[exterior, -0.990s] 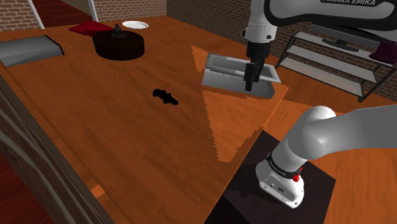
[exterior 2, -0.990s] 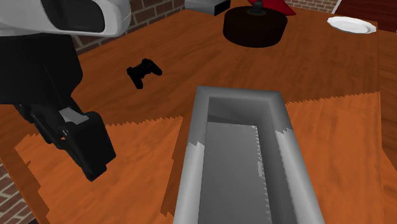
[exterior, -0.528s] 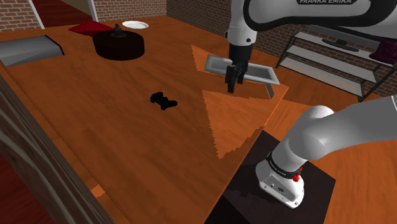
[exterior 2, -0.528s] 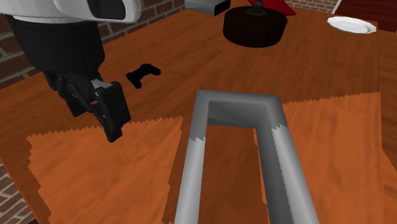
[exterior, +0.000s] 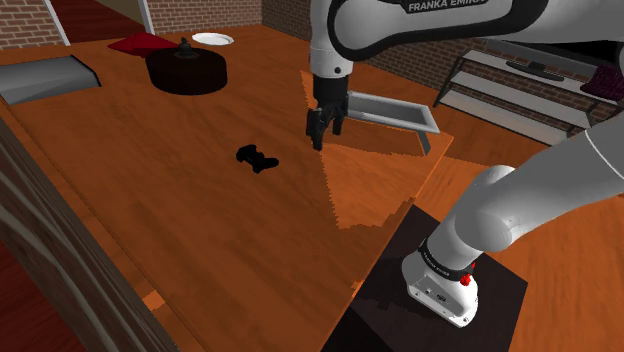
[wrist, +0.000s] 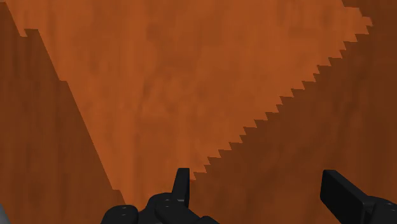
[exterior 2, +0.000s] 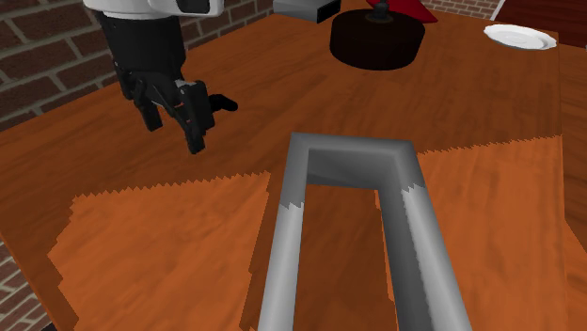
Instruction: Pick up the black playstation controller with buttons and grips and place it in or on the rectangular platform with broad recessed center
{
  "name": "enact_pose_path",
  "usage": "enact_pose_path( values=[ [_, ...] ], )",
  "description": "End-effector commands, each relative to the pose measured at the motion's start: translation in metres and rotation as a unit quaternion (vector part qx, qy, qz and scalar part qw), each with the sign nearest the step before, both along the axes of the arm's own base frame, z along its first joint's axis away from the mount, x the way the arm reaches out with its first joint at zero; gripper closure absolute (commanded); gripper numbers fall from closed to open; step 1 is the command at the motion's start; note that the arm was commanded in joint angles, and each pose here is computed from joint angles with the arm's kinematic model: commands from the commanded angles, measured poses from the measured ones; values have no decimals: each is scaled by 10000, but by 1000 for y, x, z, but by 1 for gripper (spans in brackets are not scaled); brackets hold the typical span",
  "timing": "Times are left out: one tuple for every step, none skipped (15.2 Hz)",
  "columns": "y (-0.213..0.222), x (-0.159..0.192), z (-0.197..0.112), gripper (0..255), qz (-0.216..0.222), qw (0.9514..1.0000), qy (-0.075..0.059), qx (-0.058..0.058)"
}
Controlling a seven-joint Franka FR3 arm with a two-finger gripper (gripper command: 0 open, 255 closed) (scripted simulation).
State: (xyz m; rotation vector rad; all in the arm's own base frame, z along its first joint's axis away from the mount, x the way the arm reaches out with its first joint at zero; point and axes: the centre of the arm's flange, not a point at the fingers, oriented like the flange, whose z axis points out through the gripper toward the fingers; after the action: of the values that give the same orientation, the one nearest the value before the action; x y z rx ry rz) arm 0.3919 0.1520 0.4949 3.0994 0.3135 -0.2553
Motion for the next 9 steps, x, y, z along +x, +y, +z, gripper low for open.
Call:
enact_pose_path(
  values=[
    [18, 18, -5, 0, -3, 10000, -60, -8],
    [28, 26, -7, 0, -2, 10000, -88, -16],
    [38, 34, -10, 0, -2, 9999, -116, -23],
    [47, 42, -12, 0, -1, 9999, -144, -31],
    [57, 50, -15, 0, -1, 9998, -172, -38],
    [66, 58, -17, 0, 0, 9998, -200, -46],
    [76, 66, -20, 0, 0, 9997, -228, -54],
    [85, 75, -22, 0, 1, 9997, -256, -61],
    [95, 83, -25, 0, 1, 9996, -284, -69]
  ],
)
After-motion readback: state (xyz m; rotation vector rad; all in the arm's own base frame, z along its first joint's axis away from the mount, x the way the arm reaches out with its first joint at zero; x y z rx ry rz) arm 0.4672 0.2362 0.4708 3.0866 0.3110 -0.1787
